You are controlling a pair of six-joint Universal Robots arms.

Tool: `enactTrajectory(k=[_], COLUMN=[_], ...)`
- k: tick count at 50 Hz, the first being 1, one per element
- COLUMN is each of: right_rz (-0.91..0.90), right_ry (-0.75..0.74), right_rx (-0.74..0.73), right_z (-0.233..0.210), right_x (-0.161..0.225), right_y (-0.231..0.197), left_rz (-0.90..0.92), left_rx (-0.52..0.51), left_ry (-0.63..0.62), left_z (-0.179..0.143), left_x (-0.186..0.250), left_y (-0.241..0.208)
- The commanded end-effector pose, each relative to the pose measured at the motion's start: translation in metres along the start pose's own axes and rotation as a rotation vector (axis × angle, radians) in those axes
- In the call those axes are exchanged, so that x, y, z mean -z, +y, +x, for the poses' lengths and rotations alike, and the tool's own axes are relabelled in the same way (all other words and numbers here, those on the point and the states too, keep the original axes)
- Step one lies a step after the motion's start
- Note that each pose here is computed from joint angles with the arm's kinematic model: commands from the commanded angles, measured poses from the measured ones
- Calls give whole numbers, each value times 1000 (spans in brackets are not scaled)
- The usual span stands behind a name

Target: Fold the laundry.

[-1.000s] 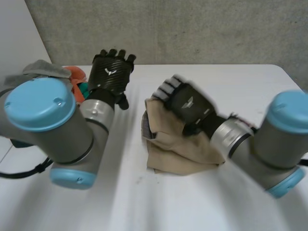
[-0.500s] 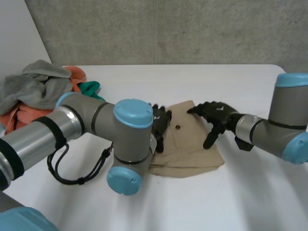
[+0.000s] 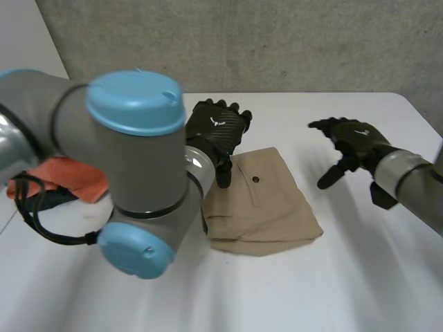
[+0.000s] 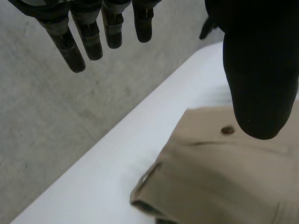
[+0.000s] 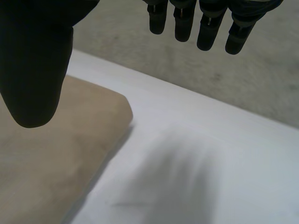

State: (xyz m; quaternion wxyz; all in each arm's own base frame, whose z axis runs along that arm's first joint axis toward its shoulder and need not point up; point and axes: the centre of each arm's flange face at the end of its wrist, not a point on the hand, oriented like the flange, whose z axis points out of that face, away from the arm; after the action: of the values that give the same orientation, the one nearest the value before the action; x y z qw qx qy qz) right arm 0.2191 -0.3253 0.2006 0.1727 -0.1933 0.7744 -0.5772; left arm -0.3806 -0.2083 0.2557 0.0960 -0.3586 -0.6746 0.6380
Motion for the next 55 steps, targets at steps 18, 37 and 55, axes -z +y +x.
enactTrajectory(k=[18,37,55], right_rz=[-169,-153,201], right_ry=[-168,-206,271], right_rx=[-209,-176,-188], right_z=[-23,-48,96], right_x=[3,-23,-98], right_y=[87,94,22], left_rz=[-25,22,170], left_rx=[159,161,151], left_ry=[172,149,152], left_z=[-10,-17,-17], left_x=[20,28,23], left_y=[20,15,-21])
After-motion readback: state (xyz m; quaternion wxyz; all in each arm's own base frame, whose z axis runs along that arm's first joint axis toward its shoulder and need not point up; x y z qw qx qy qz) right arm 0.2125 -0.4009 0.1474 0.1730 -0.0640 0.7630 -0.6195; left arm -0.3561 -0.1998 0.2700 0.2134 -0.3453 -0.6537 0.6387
